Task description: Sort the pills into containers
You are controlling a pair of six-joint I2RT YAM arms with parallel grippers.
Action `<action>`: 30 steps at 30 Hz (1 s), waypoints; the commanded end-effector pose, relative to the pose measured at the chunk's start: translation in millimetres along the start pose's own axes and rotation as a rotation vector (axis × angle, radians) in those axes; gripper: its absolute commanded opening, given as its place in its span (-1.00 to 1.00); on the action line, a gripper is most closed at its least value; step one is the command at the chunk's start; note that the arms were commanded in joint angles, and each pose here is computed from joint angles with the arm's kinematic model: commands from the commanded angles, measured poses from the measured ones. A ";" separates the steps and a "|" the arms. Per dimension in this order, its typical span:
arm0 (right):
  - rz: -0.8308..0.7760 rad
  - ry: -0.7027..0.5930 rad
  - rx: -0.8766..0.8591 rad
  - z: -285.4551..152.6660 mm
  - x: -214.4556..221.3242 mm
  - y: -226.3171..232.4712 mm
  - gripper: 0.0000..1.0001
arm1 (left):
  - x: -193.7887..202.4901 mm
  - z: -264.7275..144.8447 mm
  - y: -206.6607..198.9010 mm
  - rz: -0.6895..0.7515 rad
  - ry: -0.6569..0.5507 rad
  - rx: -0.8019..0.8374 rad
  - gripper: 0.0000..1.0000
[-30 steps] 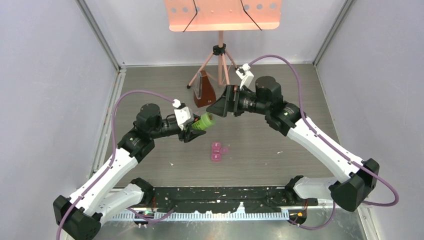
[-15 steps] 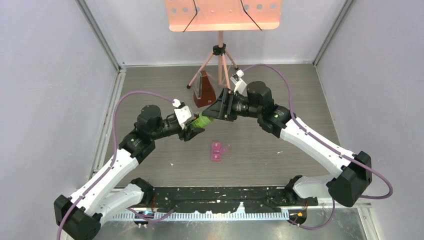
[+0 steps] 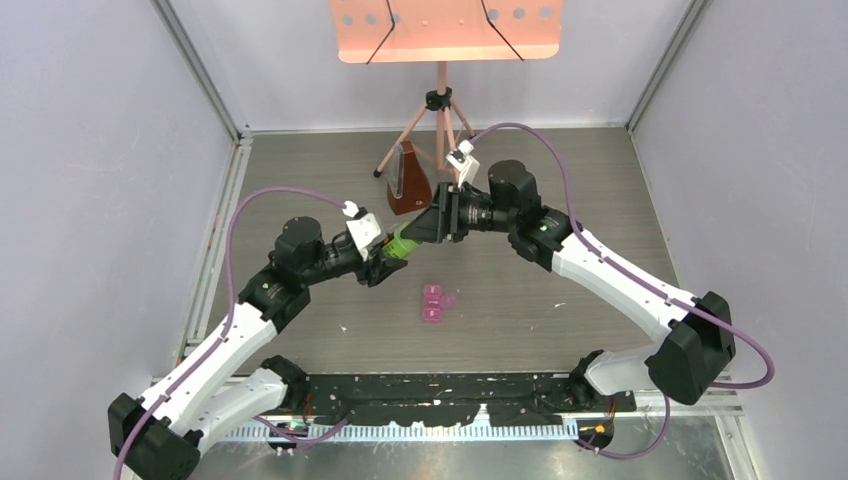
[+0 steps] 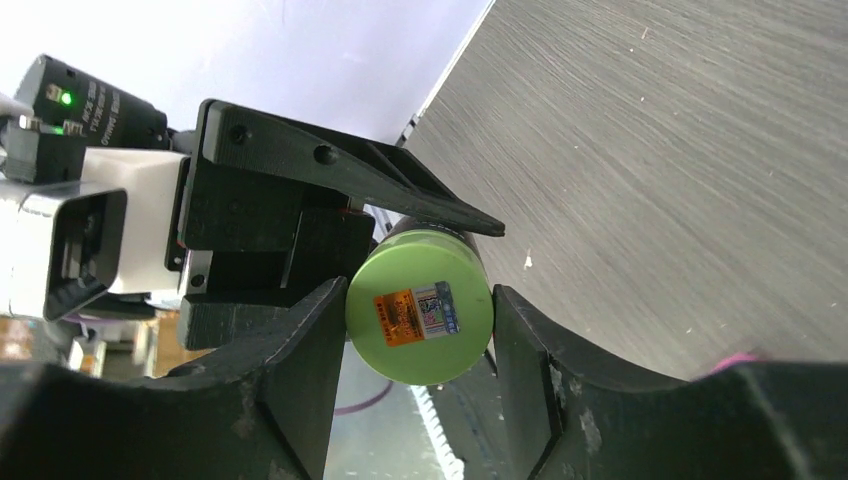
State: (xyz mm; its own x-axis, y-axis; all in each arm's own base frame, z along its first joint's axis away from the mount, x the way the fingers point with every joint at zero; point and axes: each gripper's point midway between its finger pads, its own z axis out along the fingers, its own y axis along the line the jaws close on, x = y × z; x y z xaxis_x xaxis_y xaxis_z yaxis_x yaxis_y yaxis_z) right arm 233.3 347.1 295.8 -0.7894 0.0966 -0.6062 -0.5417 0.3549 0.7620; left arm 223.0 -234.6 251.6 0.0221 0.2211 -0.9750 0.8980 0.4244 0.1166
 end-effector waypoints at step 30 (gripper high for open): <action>-0.073 -0.017 0.050 1.2 -14.5 -18.4 0.90 | -19.5 8.9 11.0 0.149 -0.063 0.001 -1.00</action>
State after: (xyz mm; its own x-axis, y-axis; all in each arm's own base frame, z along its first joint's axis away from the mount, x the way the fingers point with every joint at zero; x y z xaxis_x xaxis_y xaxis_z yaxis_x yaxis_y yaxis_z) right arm 236.1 341.8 294.6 -0.4972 -0.0711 -0.8647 -0.8499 0.2407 0.4689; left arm 210.5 -243.2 245.6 0.0696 0.2484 -0.9662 0.9418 0.3029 0.1457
